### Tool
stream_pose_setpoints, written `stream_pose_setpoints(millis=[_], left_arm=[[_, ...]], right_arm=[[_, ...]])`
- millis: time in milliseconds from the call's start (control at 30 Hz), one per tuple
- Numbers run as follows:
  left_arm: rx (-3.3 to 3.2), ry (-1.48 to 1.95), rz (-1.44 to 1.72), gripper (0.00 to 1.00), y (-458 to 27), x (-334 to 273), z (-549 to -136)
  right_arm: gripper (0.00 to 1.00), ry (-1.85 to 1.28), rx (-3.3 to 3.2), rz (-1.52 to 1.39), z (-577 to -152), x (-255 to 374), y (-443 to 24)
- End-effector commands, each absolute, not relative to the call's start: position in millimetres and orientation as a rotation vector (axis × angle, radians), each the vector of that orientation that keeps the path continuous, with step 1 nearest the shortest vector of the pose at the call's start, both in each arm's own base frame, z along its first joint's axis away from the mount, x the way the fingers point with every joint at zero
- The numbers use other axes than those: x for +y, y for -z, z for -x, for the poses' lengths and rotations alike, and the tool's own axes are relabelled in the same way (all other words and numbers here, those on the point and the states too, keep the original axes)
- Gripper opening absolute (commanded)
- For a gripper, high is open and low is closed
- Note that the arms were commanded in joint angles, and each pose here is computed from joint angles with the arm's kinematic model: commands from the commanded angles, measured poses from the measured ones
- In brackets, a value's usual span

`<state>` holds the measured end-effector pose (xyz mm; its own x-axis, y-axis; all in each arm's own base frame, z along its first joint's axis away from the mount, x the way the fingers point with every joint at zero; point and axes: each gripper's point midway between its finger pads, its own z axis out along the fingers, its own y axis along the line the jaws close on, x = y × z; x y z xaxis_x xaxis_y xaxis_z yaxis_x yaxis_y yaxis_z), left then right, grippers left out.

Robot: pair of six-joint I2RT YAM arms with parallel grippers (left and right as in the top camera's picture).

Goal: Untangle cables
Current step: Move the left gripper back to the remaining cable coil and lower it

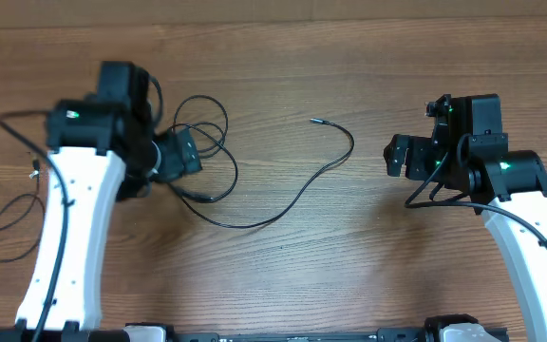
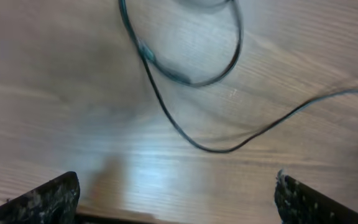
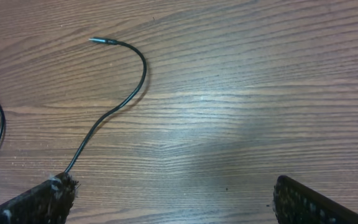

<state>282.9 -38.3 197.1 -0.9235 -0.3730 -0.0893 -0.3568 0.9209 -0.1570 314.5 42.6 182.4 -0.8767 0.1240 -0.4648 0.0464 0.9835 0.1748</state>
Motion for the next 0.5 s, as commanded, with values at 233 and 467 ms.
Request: stream_pose_setpoints(millis=[233, 467], left_arm=[[3.042, 0.542, 0.922, 0.98, -90.4, -79.6, -268.8], [3.042, 0.537, 1.036, 0.89, -61.8, -81.6, -264.5]], right_arm=[[1.00, -0.204, 2.639, -0.132, -315.4, 40.2, -181.5], [1.00, -0.204, 2.642, -0.132, -314.8, 40.1, -181.1]])
